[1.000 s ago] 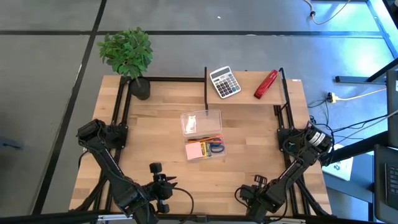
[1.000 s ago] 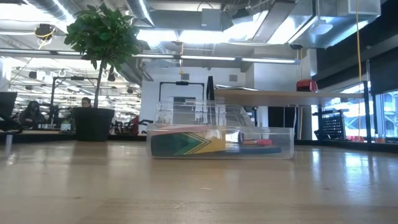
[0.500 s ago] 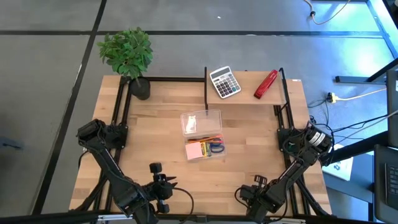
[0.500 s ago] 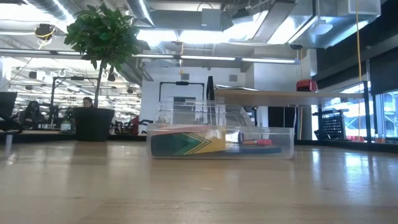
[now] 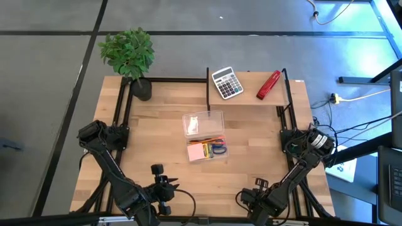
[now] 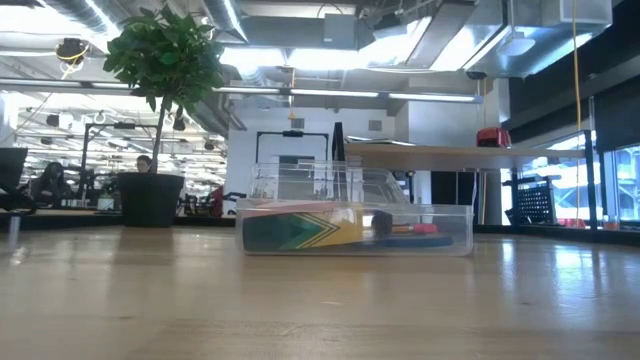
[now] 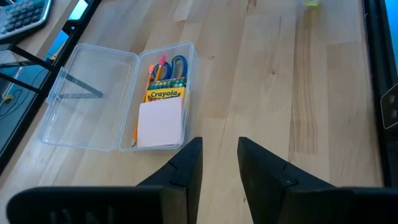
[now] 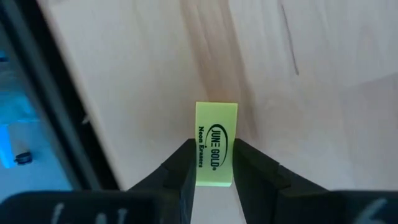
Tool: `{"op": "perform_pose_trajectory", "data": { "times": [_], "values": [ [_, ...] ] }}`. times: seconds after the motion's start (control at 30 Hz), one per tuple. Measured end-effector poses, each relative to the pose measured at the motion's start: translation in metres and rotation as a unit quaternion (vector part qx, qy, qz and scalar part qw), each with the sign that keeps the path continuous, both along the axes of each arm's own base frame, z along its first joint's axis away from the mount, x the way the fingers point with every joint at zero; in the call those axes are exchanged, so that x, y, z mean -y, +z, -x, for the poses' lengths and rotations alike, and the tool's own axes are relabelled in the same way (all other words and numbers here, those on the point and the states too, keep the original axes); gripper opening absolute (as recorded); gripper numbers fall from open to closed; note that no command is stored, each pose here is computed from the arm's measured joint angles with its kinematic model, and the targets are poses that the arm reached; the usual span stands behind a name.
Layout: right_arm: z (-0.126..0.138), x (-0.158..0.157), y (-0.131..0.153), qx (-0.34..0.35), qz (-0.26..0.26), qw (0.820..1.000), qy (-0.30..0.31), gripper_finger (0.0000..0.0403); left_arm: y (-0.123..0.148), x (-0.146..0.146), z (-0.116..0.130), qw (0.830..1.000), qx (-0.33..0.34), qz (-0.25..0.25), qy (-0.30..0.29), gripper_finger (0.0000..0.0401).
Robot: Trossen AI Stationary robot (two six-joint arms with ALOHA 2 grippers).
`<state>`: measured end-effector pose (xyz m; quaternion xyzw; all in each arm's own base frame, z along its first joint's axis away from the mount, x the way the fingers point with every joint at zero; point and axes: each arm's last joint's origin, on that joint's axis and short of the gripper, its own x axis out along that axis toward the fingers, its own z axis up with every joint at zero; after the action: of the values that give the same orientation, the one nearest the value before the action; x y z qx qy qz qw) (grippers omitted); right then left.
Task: Pack school essentials
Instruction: Put the light green eraser into the transparent supply box
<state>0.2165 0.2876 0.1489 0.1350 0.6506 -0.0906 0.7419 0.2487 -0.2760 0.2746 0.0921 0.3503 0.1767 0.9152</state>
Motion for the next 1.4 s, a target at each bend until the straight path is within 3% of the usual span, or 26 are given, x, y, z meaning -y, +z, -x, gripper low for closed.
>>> {"op": "perform_pose_trajectory", "data": {
  "times": [0.5,1.13,1.4],
  "values": [
    [-0.023,0.0,0.021,0.026,-0.024,0.999,0.005,0.01,0.0,0.0,0.0,1.0,0.0,0.0,0.0,0.0094],
    [-0.068,0.016,0.055,0.079,-0.042,0.994,0.066,0.01,0.0,0.0,0.0,1.0,-0.006,0.008,-0.001,0.0094],
    [-0.086,0.034,0.071,0.08,-0.019,0.991,0.103,0.01,0.0,0.0,0.0,1.0,-0.007,0.008,-0.001,0.0094]
  ]
}}
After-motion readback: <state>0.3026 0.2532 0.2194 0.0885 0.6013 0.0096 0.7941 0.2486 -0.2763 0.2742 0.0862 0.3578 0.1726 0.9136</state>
